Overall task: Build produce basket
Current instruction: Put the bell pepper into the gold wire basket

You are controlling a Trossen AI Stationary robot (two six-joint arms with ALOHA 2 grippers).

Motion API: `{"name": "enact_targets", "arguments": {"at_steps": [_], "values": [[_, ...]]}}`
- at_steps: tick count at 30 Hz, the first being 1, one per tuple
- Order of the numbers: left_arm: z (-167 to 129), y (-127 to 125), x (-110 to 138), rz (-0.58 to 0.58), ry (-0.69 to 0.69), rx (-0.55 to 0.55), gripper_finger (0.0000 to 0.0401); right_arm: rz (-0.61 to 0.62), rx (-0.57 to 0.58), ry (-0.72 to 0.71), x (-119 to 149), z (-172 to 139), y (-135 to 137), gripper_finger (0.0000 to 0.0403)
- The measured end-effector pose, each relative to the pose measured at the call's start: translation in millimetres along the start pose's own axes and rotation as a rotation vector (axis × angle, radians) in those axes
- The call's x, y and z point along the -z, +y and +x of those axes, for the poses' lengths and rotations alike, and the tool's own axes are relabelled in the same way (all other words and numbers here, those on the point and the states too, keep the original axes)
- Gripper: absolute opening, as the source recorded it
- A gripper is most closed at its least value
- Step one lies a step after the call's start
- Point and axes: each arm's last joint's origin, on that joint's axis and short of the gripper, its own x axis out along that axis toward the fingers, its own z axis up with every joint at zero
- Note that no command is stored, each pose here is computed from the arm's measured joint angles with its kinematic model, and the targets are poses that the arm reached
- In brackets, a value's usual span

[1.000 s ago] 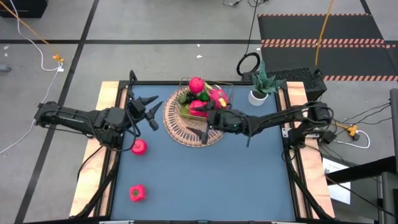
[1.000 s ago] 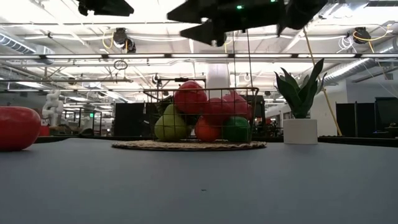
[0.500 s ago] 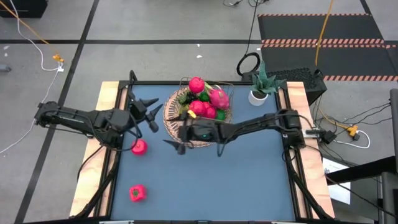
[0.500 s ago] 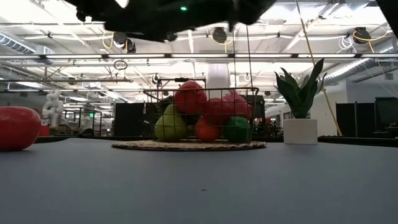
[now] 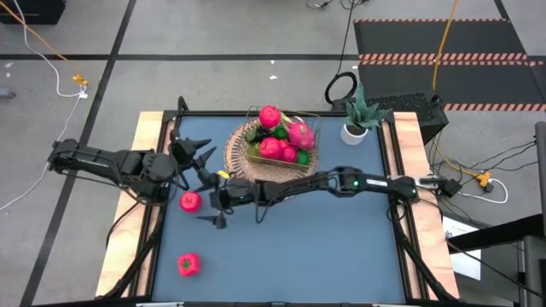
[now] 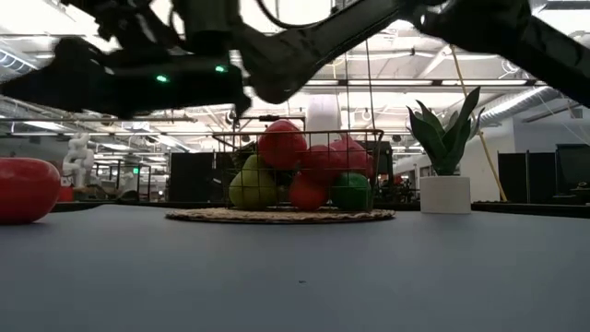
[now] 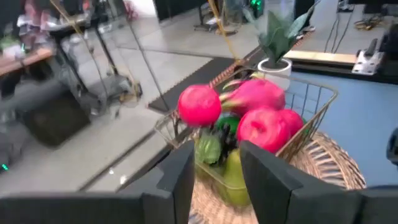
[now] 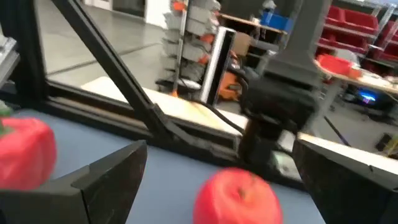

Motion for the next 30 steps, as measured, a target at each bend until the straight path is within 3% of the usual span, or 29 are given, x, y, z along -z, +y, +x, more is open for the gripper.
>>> {"name": "enact_targets", "arguments": {"at_steps": [6,16,22,30], "values": [[-11.3,15.0,11.0,-0.114,0.067,-0.016,0.0131,0.0,0.001,0.043,22.4,26.2,-1.1,0.0396],[-11.7,15.6,14.6,-0.174,0.097,-0.016,0.0131,0.124,0.05,0.083,45.9,24.2,-30.8,0.04],[-11.4,14.9,12.8,-0.187,0.083,-0.011,0.0131,0.14,-0.063,0.153,53.5,23.0,-27.2,0.0399],[-10.8,13.5,5.6,-0.195,0.03,0.004,0.0131,0.14,0.048,0.191,70.3,25.9,-18.7,0.0339]]}}
